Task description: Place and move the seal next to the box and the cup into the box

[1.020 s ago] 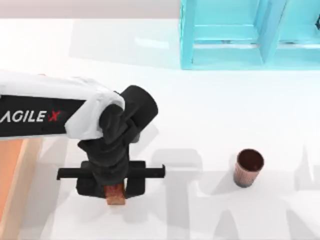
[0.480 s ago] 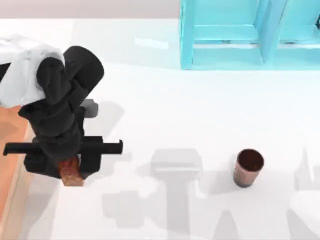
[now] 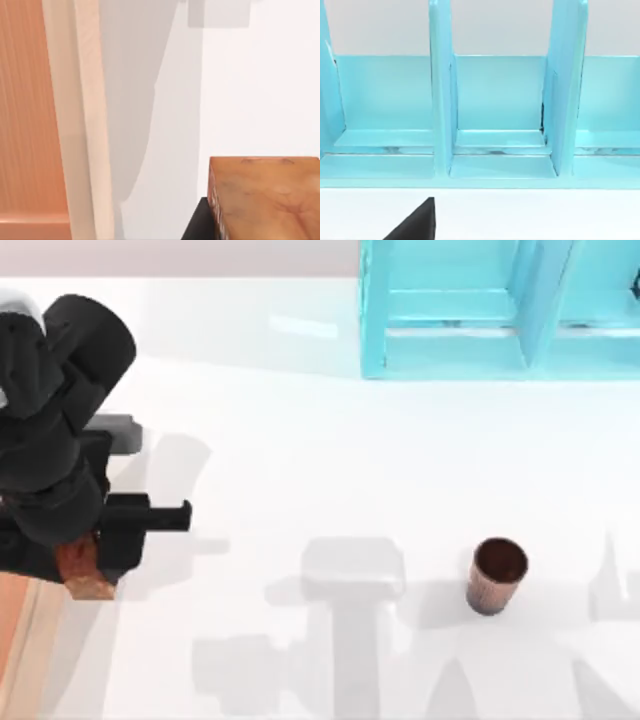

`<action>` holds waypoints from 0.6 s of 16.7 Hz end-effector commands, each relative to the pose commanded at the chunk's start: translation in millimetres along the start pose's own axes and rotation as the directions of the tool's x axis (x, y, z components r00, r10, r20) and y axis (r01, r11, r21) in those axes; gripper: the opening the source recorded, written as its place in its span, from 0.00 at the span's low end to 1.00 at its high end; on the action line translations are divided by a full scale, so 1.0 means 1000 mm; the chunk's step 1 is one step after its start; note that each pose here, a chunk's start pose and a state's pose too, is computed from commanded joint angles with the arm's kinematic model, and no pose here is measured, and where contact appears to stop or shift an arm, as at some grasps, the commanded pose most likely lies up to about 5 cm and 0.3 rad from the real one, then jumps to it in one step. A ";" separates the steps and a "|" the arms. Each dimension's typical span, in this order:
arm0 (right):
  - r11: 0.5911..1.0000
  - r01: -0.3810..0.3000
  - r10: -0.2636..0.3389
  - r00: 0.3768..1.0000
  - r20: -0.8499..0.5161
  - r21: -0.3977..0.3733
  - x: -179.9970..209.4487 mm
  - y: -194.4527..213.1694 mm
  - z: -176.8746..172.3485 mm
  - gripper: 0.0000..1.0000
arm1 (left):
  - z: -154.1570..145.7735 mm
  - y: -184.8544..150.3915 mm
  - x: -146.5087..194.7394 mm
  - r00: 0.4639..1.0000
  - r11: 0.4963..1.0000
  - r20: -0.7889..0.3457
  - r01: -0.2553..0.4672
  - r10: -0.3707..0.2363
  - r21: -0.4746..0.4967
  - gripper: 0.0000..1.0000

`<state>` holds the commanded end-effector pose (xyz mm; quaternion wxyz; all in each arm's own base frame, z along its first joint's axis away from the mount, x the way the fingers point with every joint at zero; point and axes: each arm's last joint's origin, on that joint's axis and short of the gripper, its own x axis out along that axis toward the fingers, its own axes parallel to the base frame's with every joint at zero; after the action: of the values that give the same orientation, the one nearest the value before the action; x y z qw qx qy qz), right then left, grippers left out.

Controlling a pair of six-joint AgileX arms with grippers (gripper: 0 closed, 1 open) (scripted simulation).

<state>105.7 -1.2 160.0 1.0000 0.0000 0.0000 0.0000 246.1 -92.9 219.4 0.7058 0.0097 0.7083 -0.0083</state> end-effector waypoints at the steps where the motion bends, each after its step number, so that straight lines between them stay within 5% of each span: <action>1: 1.000 0.000 0.000 1.000 0.000 0.000 0.000 0.000 0.000 1.00 | 0.000 -0.001 0.000 1.000 1.000 -0.003 -0.001 0.001 0.000 0.00; 10: 1.000 0.000 0.000 1.000 0.000 0.000 0.000 0.000 0.000 1.00 | 0.010 -0.024 -0.024 1.000 1.000 0.005 0.004 -0.004 0.000 0.00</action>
<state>105.7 -1.2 160.0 1.0000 0.0000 0.0000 0.0000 255.8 -117.2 243.6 0.7077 0.0084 0.7064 -0.0096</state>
